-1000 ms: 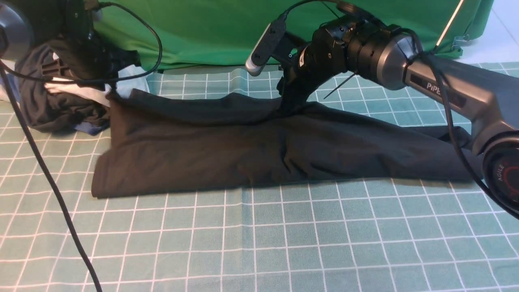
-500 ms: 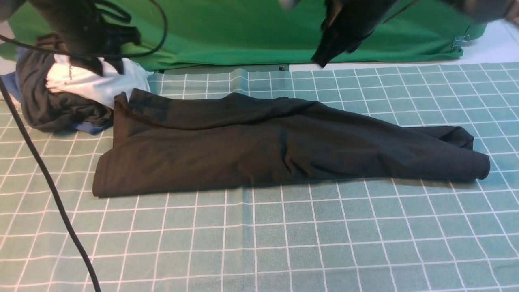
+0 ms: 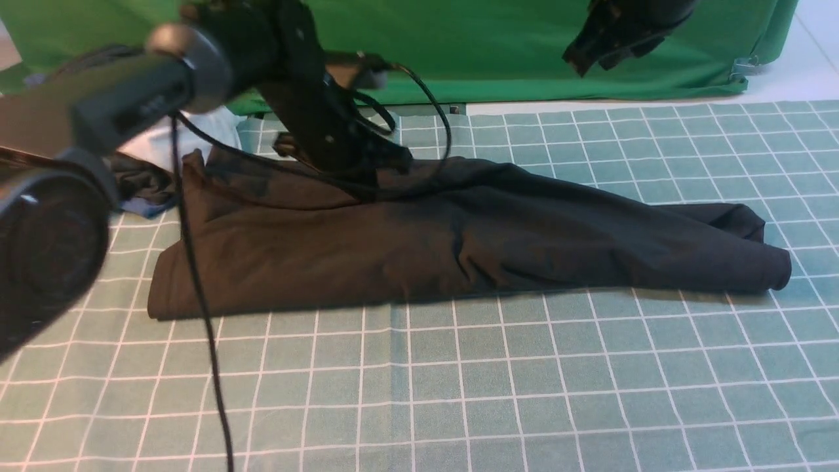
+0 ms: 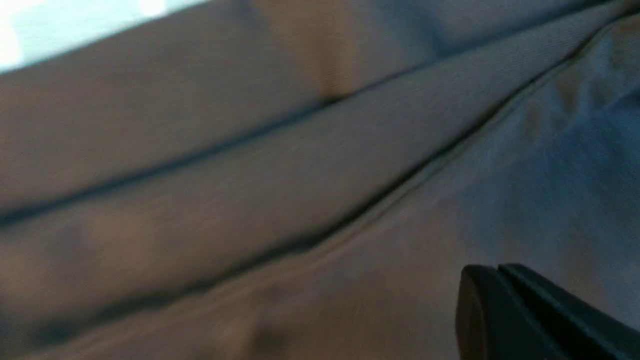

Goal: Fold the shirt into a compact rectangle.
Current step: 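Pull the folded dark garment lengthwise by its ends to straighten it flat on the table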

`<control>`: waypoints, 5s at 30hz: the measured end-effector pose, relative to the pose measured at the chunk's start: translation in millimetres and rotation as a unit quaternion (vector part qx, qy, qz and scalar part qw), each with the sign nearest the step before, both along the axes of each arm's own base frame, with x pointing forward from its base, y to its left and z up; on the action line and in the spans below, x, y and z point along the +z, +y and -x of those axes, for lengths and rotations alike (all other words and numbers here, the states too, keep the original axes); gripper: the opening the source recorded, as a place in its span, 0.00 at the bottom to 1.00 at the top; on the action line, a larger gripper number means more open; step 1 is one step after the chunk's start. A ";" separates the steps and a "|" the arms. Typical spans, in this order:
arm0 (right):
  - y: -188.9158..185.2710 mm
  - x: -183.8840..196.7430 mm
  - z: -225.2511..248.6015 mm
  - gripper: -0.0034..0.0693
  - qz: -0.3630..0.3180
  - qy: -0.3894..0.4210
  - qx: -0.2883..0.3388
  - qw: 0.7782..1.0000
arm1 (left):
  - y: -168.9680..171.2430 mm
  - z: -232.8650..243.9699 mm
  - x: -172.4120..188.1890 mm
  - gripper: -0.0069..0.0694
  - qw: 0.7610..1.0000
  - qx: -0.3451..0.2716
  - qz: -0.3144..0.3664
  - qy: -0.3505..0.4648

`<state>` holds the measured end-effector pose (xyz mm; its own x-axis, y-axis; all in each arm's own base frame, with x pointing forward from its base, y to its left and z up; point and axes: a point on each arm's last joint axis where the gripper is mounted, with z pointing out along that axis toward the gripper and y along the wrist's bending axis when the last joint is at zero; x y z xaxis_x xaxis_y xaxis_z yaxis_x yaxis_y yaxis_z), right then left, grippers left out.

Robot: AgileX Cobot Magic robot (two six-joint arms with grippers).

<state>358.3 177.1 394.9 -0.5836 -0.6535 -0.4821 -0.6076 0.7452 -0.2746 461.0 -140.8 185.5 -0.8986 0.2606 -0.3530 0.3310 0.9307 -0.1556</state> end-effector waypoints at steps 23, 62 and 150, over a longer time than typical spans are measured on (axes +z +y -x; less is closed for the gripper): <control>-85.6 23.3 90.7 0.05 0.005 -0.025 -0.100 0.995 | 46.3 -36.4 72.4 0.10 0.993 0.099 0.011 -0.062; -121.1 -2.3 68.2 0.05 -0.103 0.040 -0.104 0.988 | 5.4 -54.2 46.4 0.10 0.981 0.101 -0.124 -0.111; -184.0 -177.2 -69.1 0.08 -0.110 0.145 -0.232 0.956 | 33.7 100.9 11.1 0.10 0.993 0.108 -0.043 -0.023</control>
